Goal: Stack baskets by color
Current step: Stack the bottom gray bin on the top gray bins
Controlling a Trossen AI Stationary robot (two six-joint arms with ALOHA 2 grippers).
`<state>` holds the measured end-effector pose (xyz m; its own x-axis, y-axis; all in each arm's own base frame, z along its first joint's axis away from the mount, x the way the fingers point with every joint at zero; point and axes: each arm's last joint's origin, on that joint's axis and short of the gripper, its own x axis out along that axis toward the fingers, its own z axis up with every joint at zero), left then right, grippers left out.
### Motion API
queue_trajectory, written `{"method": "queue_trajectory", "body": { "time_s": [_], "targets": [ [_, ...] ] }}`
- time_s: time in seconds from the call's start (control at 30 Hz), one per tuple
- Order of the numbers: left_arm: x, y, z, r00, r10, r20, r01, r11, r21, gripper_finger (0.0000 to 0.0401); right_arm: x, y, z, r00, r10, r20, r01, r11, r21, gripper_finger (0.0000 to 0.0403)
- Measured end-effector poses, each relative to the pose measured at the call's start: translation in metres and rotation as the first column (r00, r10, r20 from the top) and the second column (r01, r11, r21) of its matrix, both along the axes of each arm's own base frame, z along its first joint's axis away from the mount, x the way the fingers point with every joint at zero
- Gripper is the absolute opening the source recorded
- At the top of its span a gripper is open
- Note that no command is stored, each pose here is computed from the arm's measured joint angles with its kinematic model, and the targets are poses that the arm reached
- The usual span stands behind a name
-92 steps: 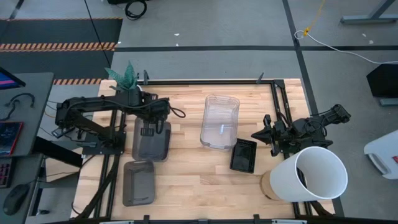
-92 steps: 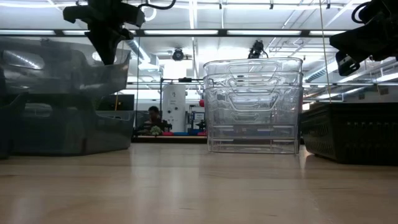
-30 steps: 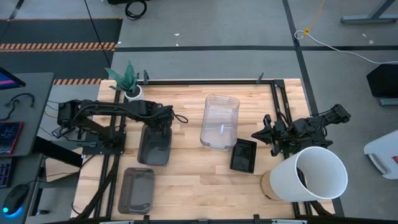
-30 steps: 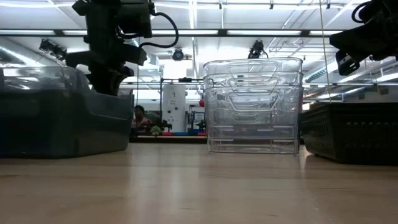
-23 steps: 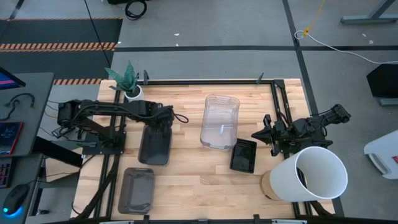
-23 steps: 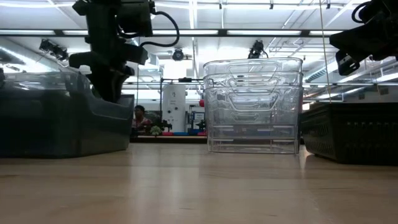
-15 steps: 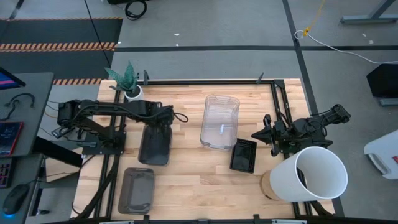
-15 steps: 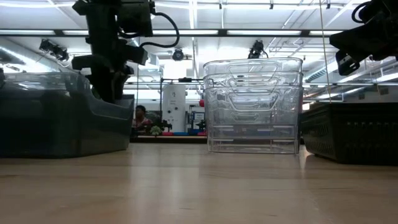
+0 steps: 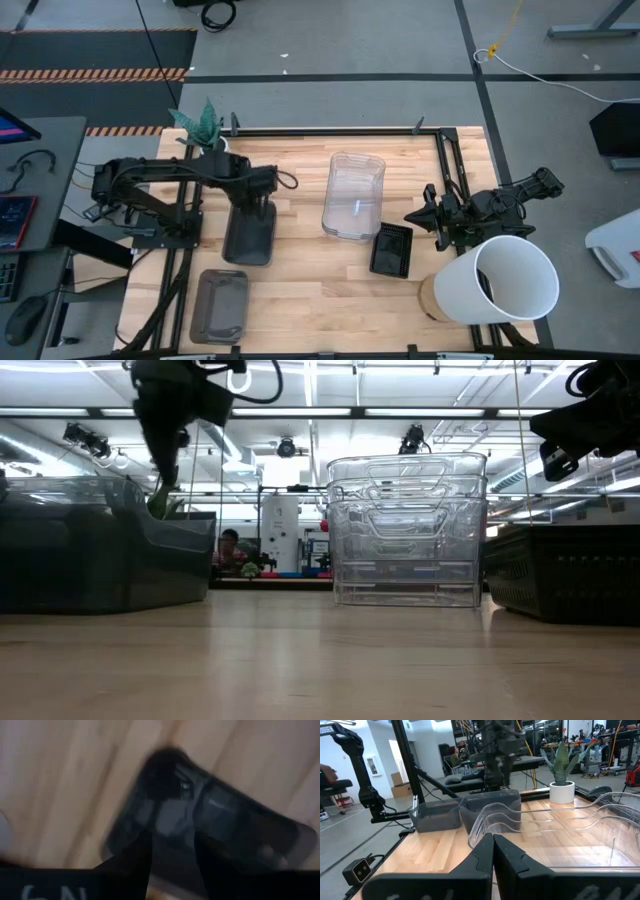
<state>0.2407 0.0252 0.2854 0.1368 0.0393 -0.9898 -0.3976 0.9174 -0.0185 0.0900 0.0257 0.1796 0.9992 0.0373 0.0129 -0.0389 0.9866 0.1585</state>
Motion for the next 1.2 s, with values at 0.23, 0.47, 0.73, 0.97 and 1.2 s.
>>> {"method": "queue_trajectory", "body": {
  "time_s": [0.23, 0.47, 0.73, 0.97, 1.2],
  "targets": [
    [-0.013, -0.037, 0.000, 0.989, 0.025, -0.143, -0.033, 0.998, -0.054, 0.0128, 0.000, 0.000, 0.000, 1.000, 0.000, 0.000, 0.000, 1.000, 0.000, 0.0016],
    [-0.023, -0.077, 0.000, 0.983, -0.028, -0.184, 0.020, 0.999, -0.045, 0.0114, 0.000, 0.000, 0.000, 1.000, 0.000, 0.000, 0.000, 1.000, 0.000, 0.0016],
    [-0.039, -0.120, 0.000, 0.981, 0.004, -0.192, -0.010, 1.000, -0.029, 0.0114, 0.000, 0.000, 0.000, 1.000, 0.000, 0.000, 0.000, 1.000, 0.000, 0.0016],
    [-0.055, -0.150, 0.000, 0.982, 0.033, -0.187, -0.037, 0.999, -0.017, 0.0108, 0.000, 0.000, 0.000, 1.000, 0.000, 0.000, 0.000, 1.000, 0.000, 0.0016],
    [-0.070, -0.173, 0.000, 0.989, 0.025, -0.143, -0.025, 1.000, 0.002, 0.0091, 0.000, 0.000, 0.000, 1.000, 0.000, 0.000, 0.000, 1.000, 0.000, 0.0016]
  ]
}}
